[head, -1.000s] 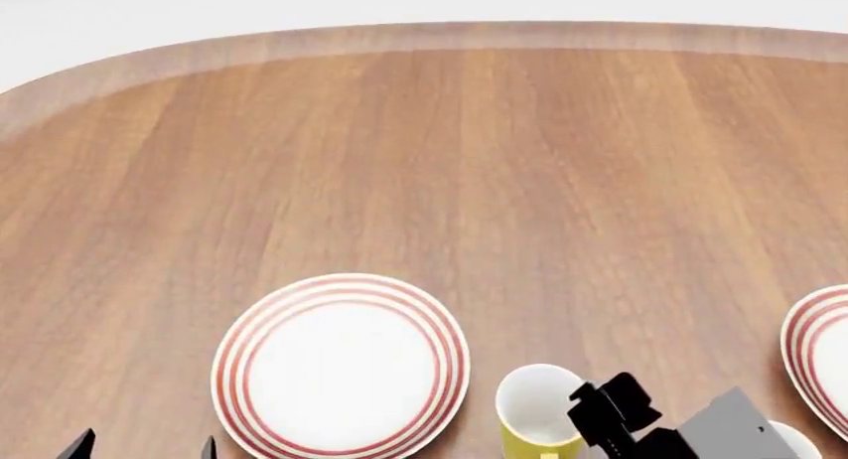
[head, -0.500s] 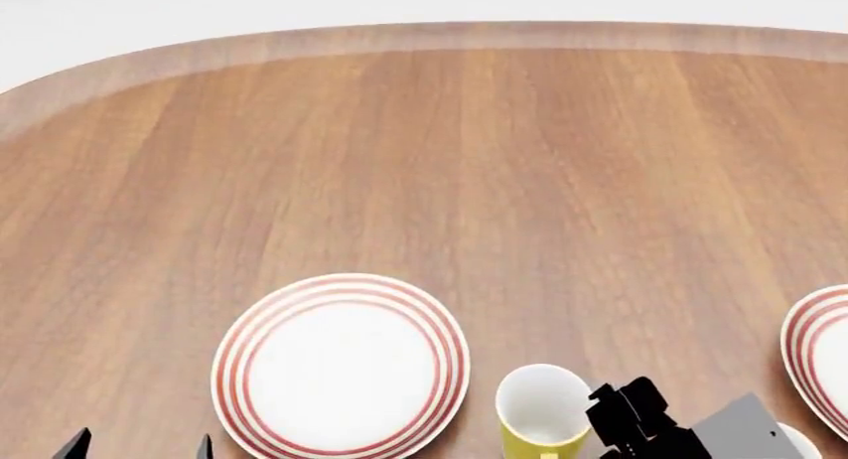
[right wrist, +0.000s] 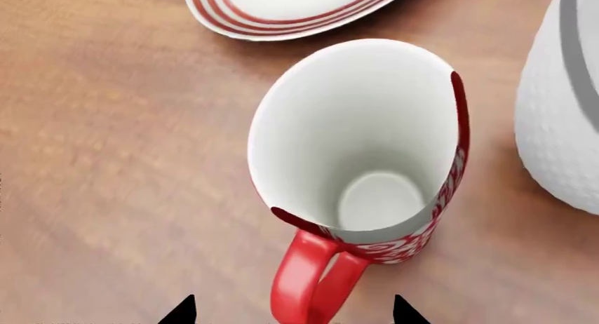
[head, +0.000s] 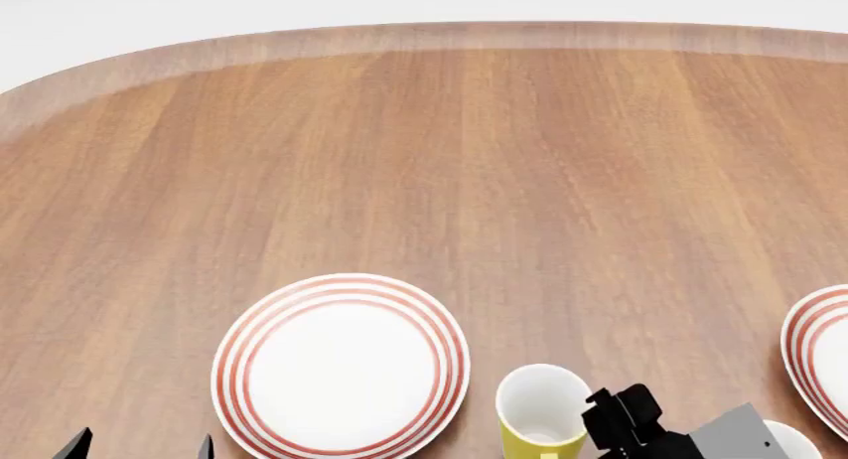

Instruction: Put the red mug on the left plate.

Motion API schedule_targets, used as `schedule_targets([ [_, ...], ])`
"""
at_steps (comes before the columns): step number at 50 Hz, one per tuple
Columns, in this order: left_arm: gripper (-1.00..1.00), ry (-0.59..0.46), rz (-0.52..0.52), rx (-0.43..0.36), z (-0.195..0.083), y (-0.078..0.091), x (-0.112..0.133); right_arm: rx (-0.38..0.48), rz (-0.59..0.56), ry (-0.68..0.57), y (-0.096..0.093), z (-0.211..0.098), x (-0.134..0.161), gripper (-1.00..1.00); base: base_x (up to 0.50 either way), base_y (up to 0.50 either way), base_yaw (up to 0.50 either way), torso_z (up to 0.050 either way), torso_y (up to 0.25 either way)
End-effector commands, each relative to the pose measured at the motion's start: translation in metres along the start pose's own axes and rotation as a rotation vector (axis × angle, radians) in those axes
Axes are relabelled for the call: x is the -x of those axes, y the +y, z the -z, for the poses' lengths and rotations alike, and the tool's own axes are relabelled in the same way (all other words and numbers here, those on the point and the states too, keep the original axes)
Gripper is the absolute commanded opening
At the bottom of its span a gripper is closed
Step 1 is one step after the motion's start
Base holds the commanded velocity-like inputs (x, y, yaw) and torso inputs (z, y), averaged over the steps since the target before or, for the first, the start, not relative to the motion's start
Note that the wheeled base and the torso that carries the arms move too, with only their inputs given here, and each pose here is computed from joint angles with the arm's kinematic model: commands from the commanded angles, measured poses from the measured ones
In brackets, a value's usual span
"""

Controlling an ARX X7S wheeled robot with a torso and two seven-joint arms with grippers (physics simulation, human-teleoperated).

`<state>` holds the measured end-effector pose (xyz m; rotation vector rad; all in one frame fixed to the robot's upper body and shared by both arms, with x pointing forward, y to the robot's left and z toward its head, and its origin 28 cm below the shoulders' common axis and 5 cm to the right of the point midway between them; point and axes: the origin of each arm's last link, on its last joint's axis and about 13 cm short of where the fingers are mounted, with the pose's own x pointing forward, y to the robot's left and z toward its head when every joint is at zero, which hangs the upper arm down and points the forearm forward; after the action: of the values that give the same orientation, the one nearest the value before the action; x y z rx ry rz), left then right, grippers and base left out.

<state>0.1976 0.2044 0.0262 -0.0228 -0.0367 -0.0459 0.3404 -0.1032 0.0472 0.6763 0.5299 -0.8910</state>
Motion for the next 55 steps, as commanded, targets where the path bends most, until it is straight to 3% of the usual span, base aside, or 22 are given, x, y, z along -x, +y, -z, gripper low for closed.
schedule_targets([
  [1, 1.0, -0.001, 0.001, -0.004, 0.0, 0.0, 0.0, -0.017, -0.001, 0.016, 0.002, 0.0, 0.0, 1.0, 0.0, 0.0, 0.0, 0.0, 0.0],
  [9, 1.0, 0.0, 0.002, -0.004, 0.0, 0.0, -0.001, -0.014, 0.0, 0.013, 0.003, 0.001, 0.001, 1.0, 0.0, 0.0, 0.0, 0.0, 0.0],
  [10, 1.0, 0.0, 0.002, -0.004, 0.0, 0.0, -0.001, -0.012, -0.006, 0.009, 0.003, 0.001, 0.001, -1.0, 0.0, 0.0, 0.0, 0.0, 0.0],
  [38, 1.0, -0.004, 0.005, -0.006, -0.001, 0.0, 0.001, 0.028, -0.071, -0.064, -0.004, 0.0, 0.024, -1.0, 0.0, 0.0, 0.0, 0.0, 0.0],
  [55, 1.0, -0.005, 0.005, -0.008, -0.001, 0.0, 0.001, 0.107, -0.307, -0.161, -0.004, -0.008, 0.081, -1.0, 0.0, 0.0, 0.0, 0.0, 0.001],
])
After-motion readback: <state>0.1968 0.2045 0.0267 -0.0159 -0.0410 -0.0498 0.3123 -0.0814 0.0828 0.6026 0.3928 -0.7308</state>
